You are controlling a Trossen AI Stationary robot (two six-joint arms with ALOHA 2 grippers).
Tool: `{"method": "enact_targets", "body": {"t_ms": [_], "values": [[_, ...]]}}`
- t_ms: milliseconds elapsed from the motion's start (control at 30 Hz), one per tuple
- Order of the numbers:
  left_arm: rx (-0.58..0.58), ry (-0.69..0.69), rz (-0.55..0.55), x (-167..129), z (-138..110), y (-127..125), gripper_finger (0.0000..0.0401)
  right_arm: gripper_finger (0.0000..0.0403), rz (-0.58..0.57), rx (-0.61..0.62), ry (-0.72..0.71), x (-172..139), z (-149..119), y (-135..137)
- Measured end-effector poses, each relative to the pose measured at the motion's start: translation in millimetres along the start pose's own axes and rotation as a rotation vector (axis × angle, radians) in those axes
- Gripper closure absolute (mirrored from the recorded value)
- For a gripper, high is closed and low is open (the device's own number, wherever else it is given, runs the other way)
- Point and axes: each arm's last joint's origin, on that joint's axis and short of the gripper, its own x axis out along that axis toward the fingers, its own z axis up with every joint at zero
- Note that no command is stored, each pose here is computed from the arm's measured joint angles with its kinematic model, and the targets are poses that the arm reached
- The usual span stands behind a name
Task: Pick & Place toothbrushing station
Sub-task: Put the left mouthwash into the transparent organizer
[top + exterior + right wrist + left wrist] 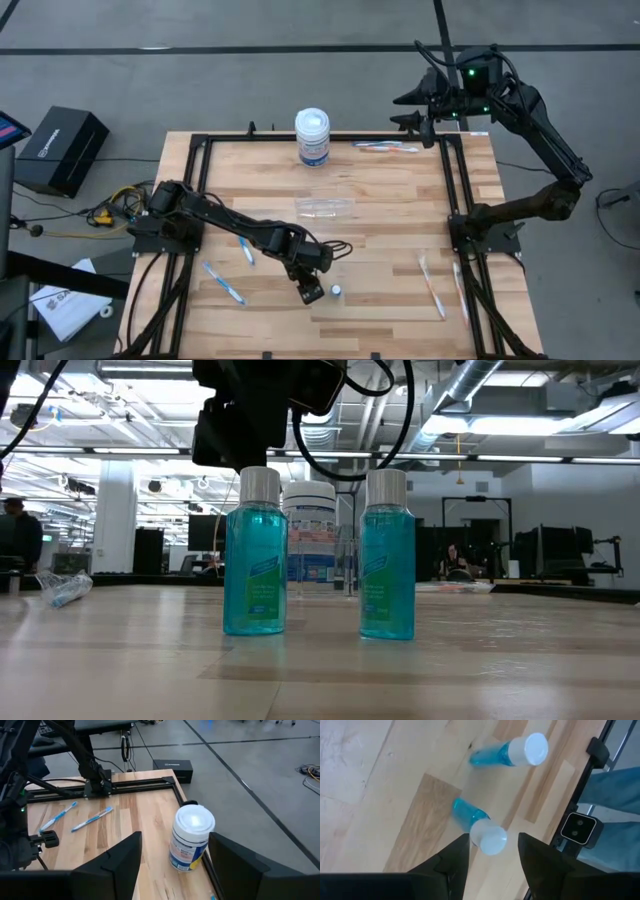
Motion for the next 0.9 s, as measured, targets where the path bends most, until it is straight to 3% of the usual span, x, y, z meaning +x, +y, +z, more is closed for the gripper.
{"method": "enact_targets", "body": {"t_ms": [467, 900], "values": [[-0.022, -0.004, -0.007, 0, 0, -1, 0.0238, 0.0181, 0.0, 0.0, 0.0, 0, 0, 0], [-0.053, 0.025, 0.024, 18, -1, 2, 0.0238, 0.0181, 0.026, 0.002, -0.003, 0, 0, 1]]}}
